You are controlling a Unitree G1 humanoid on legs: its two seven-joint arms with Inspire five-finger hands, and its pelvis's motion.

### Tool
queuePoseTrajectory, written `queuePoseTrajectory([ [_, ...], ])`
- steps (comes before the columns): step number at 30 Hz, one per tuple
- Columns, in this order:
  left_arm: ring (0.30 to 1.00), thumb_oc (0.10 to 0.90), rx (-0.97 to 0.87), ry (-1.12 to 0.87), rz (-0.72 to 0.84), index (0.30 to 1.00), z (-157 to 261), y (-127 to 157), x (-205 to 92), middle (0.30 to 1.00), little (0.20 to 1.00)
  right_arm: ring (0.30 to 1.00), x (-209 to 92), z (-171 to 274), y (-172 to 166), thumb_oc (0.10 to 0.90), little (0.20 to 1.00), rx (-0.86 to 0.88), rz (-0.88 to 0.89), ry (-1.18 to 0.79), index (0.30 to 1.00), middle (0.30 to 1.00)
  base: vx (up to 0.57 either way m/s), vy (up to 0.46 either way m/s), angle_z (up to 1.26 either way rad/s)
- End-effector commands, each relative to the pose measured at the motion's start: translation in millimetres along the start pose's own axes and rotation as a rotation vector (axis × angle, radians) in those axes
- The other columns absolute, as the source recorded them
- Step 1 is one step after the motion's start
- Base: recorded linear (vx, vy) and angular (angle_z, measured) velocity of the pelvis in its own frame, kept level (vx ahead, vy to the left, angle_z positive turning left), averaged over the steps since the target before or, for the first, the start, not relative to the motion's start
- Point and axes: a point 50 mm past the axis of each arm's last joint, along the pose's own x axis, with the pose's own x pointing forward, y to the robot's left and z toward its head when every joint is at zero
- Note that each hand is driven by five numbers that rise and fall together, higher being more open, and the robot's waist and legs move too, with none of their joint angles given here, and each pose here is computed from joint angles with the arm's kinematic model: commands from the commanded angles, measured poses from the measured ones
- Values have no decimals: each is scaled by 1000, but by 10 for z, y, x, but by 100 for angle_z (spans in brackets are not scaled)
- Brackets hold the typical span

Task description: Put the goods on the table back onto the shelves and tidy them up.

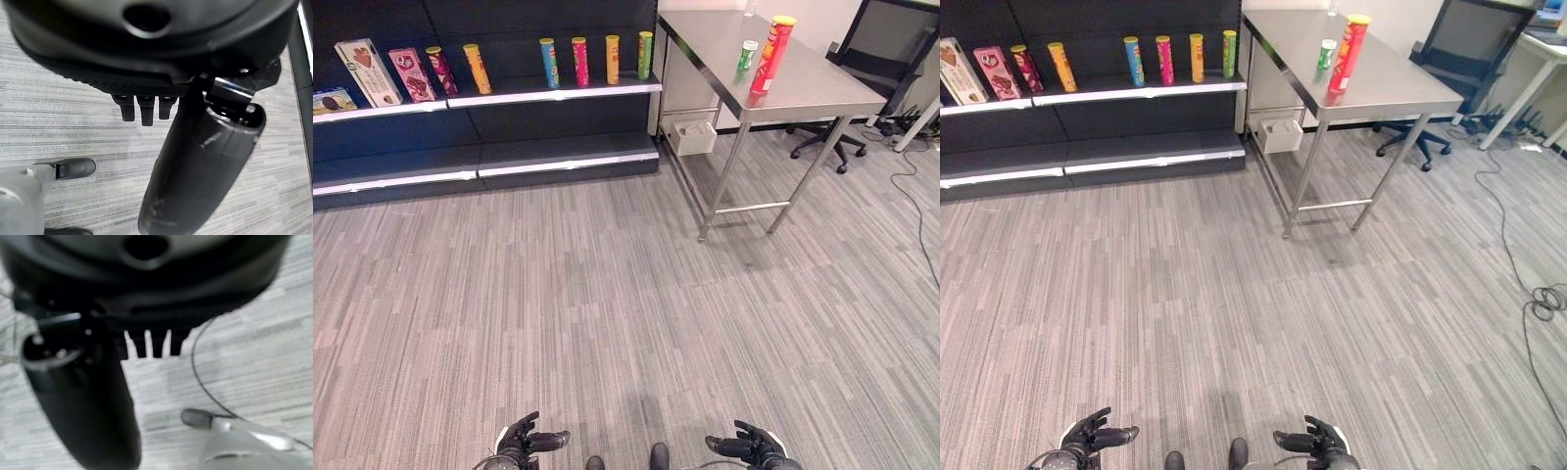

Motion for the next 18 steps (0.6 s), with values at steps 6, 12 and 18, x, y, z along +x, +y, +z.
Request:
queuePoseTrajectory([
  [6,900,800,1,-81,-15,900,192,-36,26,900,900,900,18,259,-121,800,900,-9,-37,-98,900,900,0,0,0],
  [12,900,800,5,-46,-14,900,104,-43,25,900,900,900,25,250,-111,800,900,-35,-34,-89,900,900,0,0,0],
  [18,900,800,11,-39,-7,900,97,-21,29,900,900,900,24,220,-125,800,900,-41,-32,-76,900,900,33,-12,0],
])
